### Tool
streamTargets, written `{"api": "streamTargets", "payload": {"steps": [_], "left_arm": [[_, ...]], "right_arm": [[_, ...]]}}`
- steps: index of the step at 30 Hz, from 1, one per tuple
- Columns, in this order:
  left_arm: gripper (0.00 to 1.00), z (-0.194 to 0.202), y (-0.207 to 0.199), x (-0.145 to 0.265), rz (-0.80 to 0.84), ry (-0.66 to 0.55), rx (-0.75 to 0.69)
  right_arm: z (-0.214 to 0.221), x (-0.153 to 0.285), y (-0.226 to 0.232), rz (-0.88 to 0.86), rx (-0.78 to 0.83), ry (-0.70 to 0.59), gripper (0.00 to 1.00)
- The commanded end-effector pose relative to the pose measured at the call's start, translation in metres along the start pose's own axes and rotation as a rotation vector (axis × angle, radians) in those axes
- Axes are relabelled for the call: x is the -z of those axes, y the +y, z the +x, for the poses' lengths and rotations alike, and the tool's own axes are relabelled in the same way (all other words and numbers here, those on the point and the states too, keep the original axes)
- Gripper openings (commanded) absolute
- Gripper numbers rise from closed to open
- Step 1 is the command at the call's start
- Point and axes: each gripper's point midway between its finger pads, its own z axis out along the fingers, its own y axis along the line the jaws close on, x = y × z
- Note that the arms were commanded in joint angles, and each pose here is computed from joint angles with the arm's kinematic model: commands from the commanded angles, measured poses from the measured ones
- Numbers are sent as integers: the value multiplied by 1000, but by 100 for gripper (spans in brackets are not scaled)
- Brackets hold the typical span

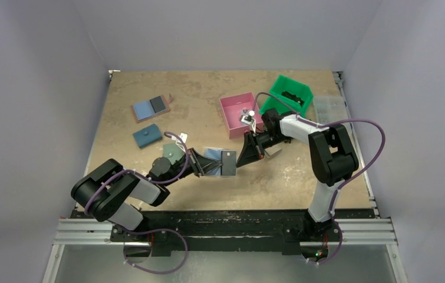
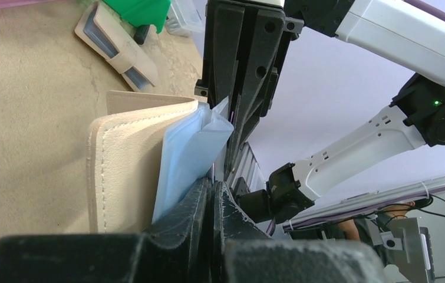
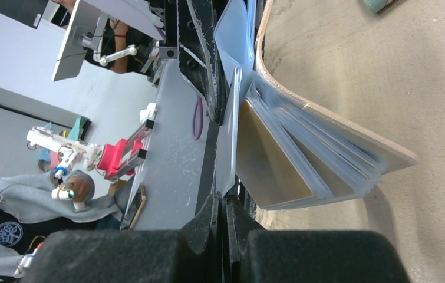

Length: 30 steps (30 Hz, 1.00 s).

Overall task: Take the credit cards out of the card holder
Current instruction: Remove the credit card from the card holder.

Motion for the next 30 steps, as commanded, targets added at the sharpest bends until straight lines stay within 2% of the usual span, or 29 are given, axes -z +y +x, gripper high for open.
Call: {"api": "streamTargets", "payload": {"steps": [1, 8, 10, 11, 14, 17, 24, 26, 27, 30], "left_arm": [[0, -23, -25, 5, 99, -83, -54], [0, -23, -31, 4, 121, -76, -57], [0, -23, -32, 4, 129, -70, -61], [0, -22, -33, 4, 133, -63, -62], [0, -18, -38, 4, 150, -33, -77], [0, -15, -42, 5, 157, -2, -106], [0, -18, -54, 6, 153, 32, -161], [0, -19, -59, 6, 166, 32, -160], [0, -19, -62, 6, 177, 33, -157], [0, -20, -69, 4, 213, 35, -145]], "right_arm": [[-6, 6, -2, 25, 36, -1, 0], [-3, 5, -1, 25, 36, 6, 2], [-1, 7, 1, 31, 81, 25, 28], [0, 9, 2, 37, 110, 40, 37], [-1, 12, 3, 51, 179, 72, 55], [1, 14, 4, 69, 236, 88, 64], [-2, 18, -13, 196, 236, 86, 72], [-4, 17, -11, 185, 224, 72, 81], [-4, 15, -9, 168, 212, 64, 96], [-3, 12, -6, 131, 195, 63, 99]]}}
